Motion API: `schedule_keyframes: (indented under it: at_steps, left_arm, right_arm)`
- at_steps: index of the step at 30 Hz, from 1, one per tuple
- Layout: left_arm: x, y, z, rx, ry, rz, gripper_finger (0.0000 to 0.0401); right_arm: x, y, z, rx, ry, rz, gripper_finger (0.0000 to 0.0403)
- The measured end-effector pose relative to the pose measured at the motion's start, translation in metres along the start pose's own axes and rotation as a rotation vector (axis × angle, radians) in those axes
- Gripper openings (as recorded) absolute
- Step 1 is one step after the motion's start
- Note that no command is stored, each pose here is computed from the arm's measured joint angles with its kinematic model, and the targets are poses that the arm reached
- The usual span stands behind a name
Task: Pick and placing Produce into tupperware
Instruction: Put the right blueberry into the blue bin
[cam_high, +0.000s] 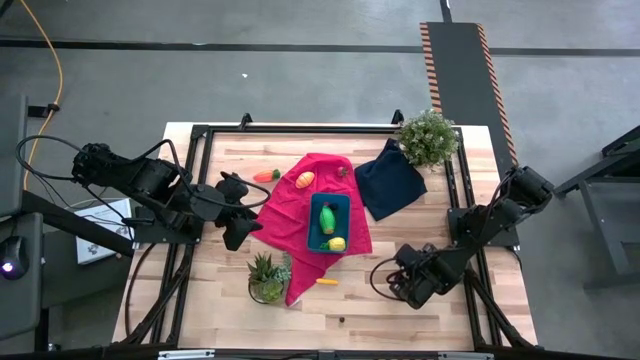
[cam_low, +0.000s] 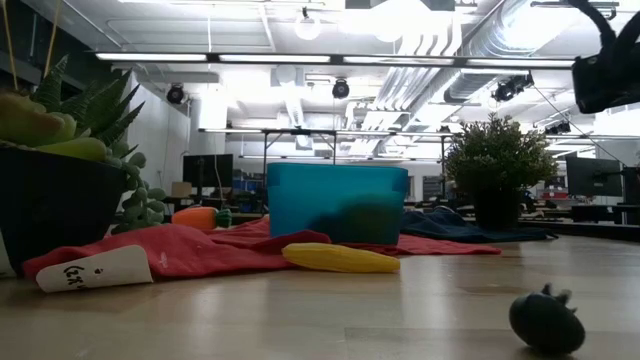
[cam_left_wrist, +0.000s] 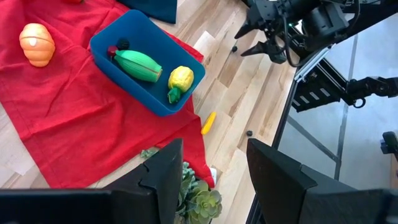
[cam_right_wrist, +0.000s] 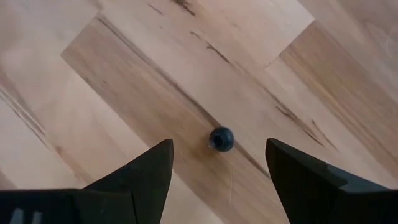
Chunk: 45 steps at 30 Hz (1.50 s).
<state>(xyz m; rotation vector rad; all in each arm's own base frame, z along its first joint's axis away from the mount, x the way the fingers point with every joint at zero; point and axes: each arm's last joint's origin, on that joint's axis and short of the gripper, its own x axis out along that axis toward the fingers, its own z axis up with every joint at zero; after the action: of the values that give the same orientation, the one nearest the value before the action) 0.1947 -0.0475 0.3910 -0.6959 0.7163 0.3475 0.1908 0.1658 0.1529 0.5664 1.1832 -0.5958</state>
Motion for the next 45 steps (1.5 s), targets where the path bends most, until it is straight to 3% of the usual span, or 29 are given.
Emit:
schedule_keyframes:
  at_steps: [20, 45]
  left_arm:
    - [0.0, 0.0, 0.0, 0.0, 0.0, 0.0, 0.0166]
    - [0.0, 0.0, 0.0, 0.001, 0.0, 0.001, 0.0166]
  right_arm:
    - [0.022, 0.009, -0.004, -0.026, 0.04, -0.015, 0.0247]
    - [0.019, 0.009, -0.001, -0.04, 0.016, -0.063, 0.0247]
